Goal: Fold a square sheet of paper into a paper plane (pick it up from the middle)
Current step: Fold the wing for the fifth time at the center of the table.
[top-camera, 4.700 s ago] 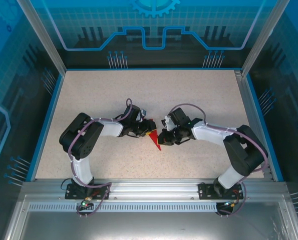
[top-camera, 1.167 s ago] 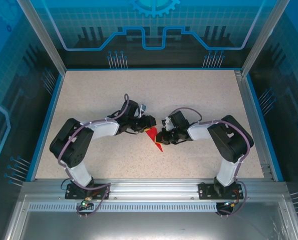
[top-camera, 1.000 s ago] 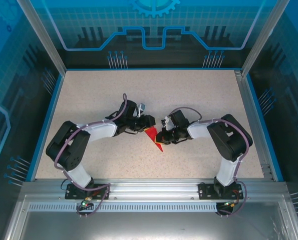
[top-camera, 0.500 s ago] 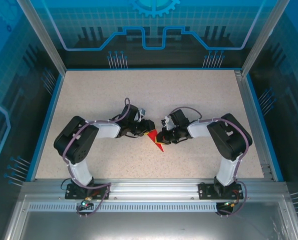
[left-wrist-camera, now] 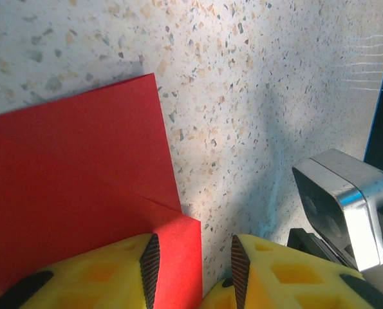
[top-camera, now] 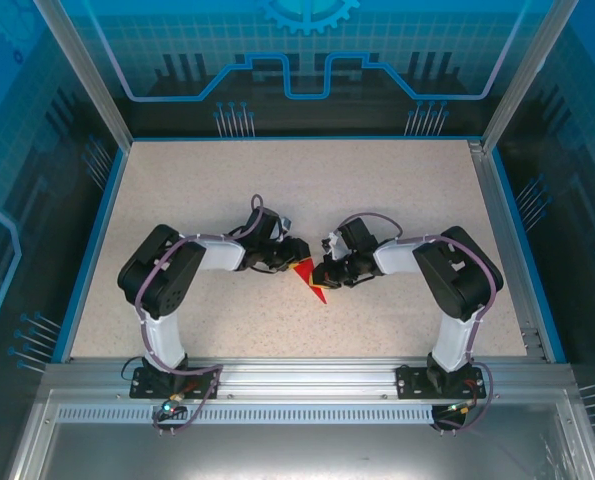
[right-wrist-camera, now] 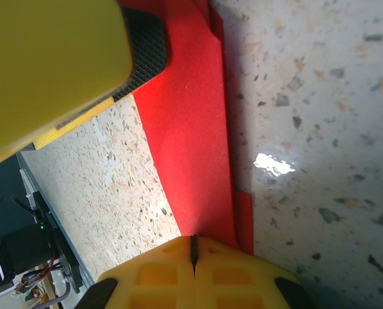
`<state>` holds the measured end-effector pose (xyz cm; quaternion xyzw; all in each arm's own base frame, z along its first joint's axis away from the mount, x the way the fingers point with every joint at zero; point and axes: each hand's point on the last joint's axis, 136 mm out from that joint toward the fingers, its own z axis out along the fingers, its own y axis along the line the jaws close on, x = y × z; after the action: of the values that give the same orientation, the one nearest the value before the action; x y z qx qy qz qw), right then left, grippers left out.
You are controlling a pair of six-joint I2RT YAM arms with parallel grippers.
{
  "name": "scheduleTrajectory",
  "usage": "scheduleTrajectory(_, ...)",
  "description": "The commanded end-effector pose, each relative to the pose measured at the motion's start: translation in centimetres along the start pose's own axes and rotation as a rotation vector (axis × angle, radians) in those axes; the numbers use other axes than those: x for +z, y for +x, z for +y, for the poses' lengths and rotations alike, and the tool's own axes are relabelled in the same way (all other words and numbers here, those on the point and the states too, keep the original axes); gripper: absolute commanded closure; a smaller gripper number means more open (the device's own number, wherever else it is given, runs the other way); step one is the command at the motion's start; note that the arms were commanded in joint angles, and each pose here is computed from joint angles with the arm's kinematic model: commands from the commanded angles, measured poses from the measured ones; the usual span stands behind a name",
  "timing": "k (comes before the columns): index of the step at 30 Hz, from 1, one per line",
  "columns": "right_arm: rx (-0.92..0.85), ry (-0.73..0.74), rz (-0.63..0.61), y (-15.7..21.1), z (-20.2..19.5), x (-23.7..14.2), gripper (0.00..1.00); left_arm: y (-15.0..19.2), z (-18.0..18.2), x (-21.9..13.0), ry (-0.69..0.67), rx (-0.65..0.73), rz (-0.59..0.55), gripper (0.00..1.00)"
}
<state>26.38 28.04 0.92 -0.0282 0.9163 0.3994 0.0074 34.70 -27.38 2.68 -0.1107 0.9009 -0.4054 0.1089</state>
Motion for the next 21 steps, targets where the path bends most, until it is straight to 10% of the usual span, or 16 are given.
scheduleTrajectory(1, 0.129, 0.169, 0.106, 3.5, -5.2, 0.4, 0.99, -2.4, 3.7, -0.2, -0.106, -0.005, -0.06, 0.61)
scheduleTrajectory(21, 0.118, 0.169, 0.119, 3.4, -4.9, 0.2, 0.99, -6.5, 5.6, -2.9, -0.101, -0.021, -0.113, 0.61)
